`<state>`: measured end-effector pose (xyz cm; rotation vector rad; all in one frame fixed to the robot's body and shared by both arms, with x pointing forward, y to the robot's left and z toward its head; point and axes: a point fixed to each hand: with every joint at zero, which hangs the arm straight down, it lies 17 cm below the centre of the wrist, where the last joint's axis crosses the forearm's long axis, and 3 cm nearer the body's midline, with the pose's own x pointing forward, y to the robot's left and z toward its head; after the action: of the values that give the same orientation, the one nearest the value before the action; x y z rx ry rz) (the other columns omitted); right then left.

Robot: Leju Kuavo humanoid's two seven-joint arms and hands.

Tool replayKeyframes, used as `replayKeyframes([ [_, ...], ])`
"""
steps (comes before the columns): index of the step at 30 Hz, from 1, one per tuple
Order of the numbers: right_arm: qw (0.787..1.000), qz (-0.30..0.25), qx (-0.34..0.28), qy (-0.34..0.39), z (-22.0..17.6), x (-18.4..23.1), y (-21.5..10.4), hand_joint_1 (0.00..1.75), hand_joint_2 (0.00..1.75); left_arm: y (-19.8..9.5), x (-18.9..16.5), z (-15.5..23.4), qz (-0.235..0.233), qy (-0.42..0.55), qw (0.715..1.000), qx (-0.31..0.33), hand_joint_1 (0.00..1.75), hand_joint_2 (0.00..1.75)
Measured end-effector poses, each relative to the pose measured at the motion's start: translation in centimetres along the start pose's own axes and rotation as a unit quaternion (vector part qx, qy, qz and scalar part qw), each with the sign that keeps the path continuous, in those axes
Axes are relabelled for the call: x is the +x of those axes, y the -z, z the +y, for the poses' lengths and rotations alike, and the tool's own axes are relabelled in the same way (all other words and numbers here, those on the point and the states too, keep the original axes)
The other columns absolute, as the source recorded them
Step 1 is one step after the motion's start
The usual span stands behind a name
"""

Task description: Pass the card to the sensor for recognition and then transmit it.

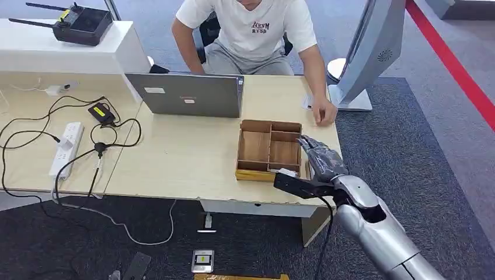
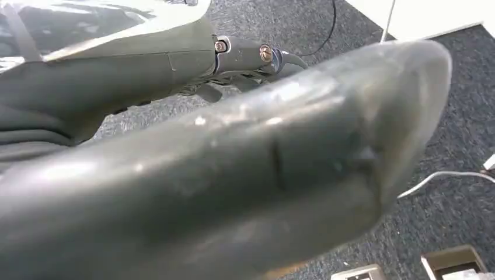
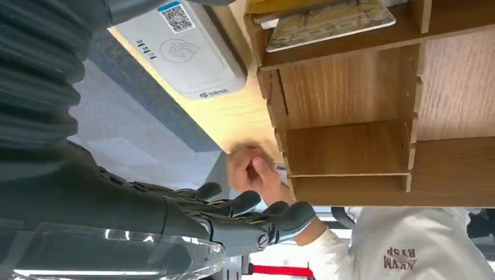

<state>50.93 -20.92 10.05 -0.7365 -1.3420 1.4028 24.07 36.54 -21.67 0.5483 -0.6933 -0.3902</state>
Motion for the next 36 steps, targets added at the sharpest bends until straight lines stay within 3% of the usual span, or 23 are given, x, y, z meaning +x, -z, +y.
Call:
replayKeyframes([
  [15,1.0,-0.012,-0.004,0.015,0.6,1.1,1.6,0.0,1.75,0.0,0.1,-0.1,0.0,0.005,1.0,-0.002,0.0,0.0],
  [36,0.999,-0.024,0.029,0.024,3.0,2.2,1.2,0.0,1.75,0.0,0.1,-0.1,-0.001,0.004,1.0,-0.002,0.0,0.0],
])
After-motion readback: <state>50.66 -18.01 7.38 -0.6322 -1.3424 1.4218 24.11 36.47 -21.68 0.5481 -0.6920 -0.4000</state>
